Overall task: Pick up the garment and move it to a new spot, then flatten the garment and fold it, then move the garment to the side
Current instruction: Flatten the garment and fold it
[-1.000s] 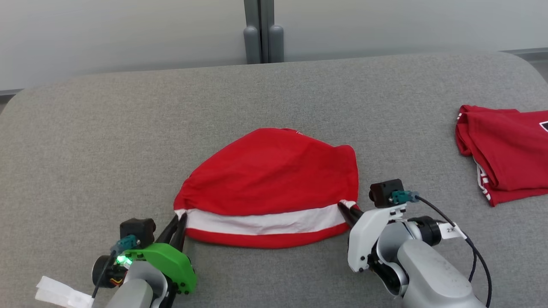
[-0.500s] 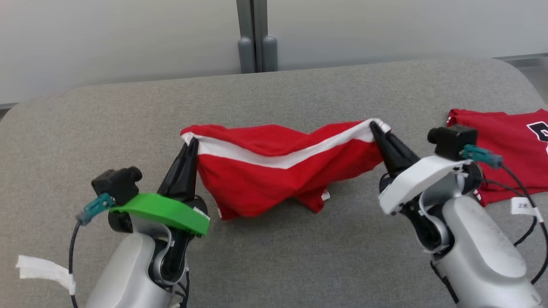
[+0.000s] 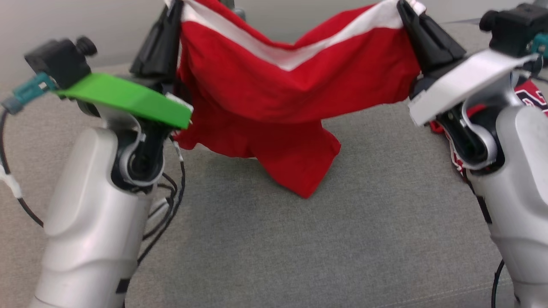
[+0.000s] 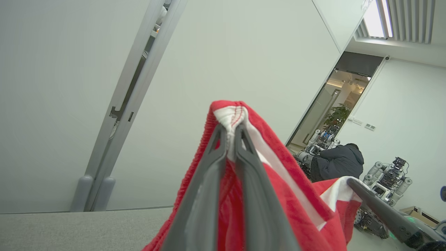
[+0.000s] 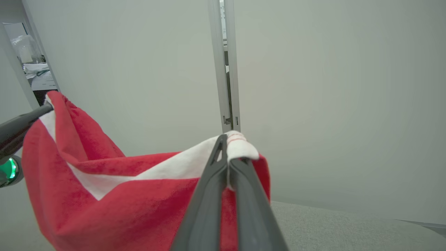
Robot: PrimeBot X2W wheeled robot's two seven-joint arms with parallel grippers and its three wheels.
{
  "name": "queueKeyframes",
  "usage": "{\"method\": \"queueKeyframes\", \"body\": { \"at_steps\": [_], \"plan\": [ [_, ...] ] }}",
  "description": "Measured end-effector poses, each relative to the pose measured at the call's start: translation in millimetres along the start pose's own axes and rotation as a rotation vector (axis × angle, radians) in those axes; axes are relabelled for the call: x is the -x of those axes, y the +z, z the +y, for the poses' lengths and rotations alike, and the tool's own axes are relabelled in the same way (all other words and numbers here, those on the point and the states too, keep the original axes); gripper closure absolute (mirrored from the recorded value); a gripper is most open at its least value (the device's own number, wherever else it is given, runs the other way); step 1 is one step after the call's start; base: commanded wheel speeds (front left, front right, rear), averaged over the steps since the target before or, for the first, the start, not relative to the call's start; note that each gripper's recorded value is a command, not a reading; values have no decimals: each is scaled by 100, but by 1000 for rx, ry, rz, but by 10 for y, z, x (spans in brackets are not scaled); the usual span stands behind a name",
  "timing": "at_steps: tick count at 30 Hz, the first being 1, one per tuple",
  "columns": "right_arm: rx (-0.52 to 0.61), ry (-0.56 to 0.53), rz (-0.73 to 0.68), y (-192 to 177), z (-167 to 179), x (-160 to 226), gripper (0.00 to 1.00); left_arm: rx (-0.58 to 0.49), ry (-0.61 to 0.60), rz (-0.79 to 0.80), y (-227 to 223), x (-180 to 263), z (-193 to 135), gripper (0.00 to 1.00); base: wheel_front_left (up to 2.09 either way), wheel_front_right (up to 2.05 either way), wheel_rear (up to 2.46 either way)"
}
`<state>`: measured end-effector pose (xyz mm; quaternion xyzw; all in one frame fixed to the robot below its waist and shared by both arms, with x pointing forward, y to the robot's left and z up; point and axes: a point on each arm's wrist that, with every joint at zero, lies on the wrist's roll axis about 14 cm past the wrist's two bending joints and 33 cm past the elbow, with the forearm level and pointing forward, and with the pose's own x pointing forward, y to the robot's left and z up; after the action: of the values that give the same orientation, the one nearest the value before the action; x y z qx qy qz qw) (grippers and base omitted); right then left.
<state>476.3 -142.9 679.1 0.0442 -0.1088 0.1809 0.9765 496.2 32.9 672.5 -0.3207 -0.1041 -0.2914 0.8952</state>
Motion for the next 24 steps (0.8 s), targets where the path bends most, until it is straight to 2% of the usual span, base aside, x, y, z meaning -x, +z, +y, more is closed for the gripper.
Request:
{"method": "queueKeyframes", "body": {
  "at_steps": [6,14,19,21,24],
  "plan": [
    [33,-24,1,-4,-267,-571,100,-40,50,-45,146,-536,384,100,0,0,0],
    [95,-55,-169,34,-518,-1285,100,-2,86,-207,195,-1096,923,100,0,0,0],
    [185,-40,-277,110,-575,-1492,100,7,57,-294,210,-1292,1023,100,0,0,0],
    [227,-38,-265,0,-639,-1522,100,25,57,-297,119,-1304,1090,100,0,0,0],
    [266,-23,-169,-432,-687,-1504,100,29,85,-216,-253,-1205,1239,100,0,0,0]
  ]
}}
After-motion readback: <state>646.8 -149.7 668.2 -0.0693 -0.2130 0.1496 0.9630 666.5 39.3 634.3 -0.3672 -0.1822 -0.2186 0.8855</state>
